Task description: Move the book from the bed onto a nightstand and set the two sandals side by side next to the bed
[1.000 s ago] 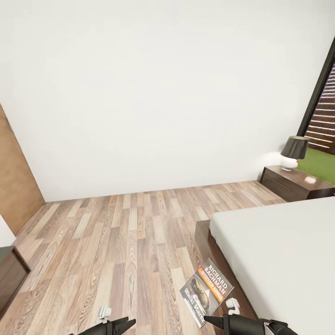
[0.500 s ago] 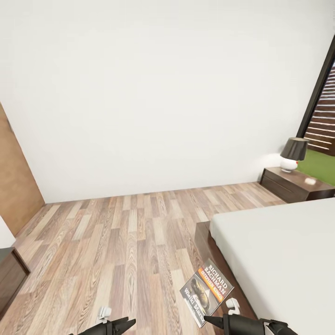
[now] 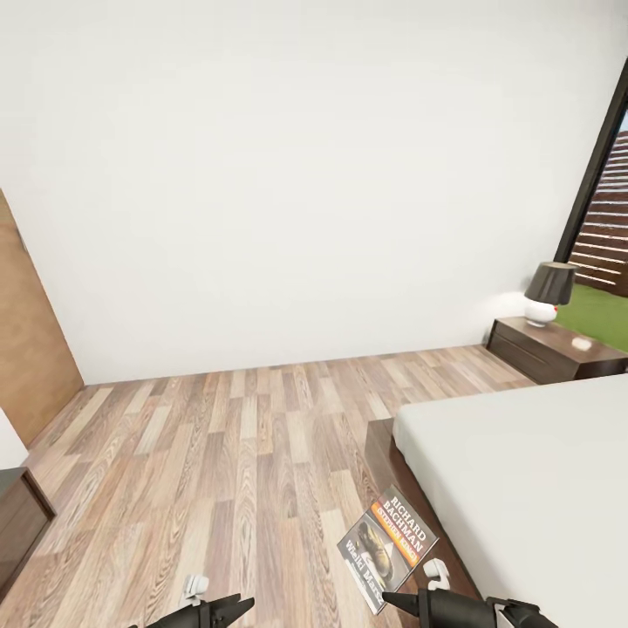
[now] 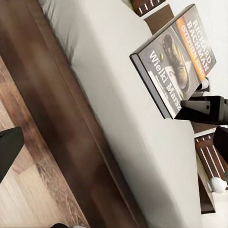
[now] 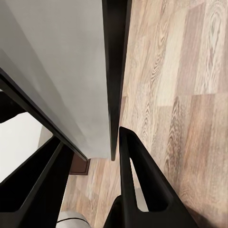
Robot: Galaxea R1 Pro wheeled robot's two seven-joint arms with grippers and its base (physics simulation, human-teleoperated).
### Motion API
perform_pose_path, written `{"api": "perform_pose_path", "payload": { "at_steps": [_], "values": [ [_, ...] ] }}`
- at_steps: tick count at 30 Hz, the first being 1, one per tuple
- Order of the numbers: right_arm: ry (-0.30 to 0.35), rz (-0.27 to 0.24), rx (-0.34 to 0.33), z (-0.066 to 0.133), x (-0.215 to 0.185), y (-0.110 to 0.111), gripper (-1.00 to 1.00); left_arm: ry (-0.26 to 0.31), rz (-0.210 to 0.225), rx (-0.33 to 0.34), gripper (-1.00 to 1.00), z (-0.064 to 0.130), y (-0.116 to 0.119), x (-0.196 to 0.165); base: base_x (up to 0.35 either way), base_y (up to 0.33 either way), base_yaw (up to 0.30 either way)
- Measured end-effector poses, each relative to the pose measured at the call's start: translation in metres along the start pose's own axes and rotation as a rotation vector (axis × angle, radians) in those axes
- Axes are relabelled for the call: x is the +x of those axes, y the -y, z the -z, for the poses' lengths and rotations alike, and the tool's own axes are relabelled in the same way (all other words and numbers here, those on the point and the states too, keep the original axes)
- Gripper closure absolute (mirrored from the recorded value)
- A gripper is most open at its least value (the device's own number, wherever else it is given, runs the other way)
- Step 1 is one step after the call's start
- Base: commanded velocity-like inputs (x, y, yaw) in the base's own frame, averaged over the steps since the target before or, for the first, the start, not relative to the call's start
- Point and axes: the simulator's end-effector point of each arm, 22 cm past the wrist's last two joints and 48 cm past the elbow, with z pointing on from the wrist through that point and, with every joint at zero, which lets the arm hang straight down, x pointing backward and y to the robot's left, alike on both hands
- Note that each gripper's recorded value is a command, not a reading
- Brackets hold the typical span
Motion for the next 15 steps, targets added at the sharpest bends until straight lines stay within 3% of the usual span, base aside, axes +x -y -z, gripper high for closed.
{"api": "perform_pose_path", "payload": {
  "at_steps": [10, 15],
  "values": [
    [-0.001, 0.001, 0.001, 0.0, 0.0002, 0.0001, 1.0, -0.001, -0.001, -0.002, -1.0, 0.0, -0.0004, 0.0001, 0.011, 0.0, 0.0],
    [-0.001, 0.001, 0.002, 0.0002, 0.0002, 0.0, 1.0, -0.002, -0.002, -0.003, -1.0, 0.0001, -0.0002, 0.0004, 0.245, 0.0, 0.0]
  ]
}}
